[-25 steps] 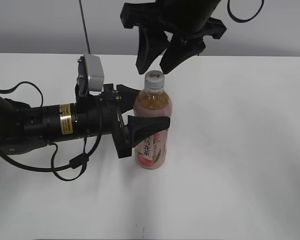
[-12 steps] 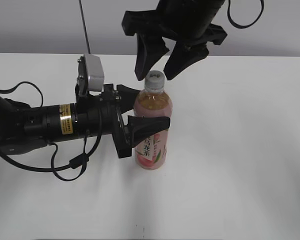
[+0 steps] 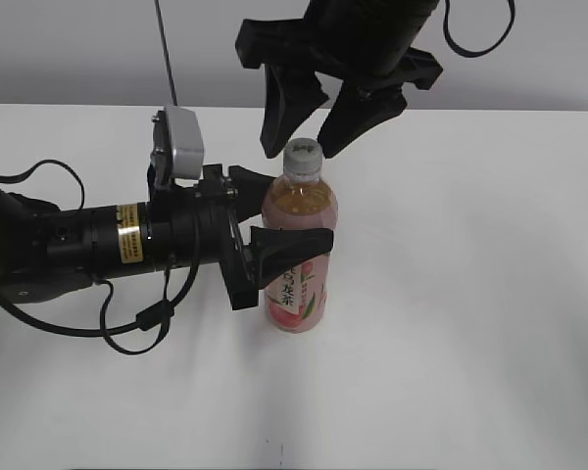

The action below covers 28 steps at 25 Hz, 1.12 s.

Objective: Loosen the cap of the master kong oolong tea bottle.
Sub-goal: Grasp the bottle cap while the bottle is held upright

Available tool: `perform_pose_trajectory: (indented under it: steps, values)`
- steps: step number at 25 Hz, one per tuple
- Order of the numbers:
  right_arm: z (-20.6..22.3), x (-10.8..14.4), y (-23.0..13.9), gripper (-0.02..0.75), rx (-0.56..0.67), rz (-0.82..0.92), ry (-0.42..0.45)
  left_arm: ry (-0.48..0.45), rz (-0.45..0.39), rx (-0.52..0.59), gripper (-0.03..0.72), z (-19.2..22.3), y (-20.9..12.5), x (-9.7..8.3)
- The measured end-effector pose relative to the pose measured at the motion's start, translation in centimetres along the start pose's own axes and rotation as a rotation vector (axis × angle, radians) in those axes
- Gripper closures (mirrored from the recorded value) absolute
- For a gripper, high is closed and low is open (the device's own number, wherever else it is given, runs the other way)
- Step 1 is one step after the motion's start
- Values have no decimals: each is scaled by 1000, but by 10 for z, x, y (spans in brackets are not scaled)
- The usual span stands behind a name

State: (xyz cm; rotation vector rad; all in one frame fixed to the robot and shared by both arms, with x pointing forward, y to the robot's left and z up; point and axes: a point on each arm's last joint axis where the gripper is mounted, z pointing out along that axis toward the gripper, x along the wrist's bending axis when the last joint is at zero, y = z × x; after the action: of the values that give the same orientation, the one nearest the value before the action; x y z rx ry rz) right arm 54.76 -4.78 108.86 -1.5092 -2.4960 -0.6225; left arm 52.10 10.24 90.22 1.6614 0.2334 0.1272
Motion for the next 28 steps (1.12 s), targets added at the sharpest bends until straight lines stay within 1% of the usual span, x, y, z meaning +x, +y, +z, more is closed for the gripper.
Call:
perform_pose_trajectory:
  steps: [16, 21, 28]
  values:
    - [0, -1, 0, 307, -1, -4, -10, 0, 0, 0, 221, 0, 0, 0]
    - [9, 2, 0, 307, 20, -15, -15, 0, 0, 0, 221, 0, 0, 0]
    - [12, 8, -3, 333, 25, -63, -65, -1, 0, 0, 221, 0, 0, 0]
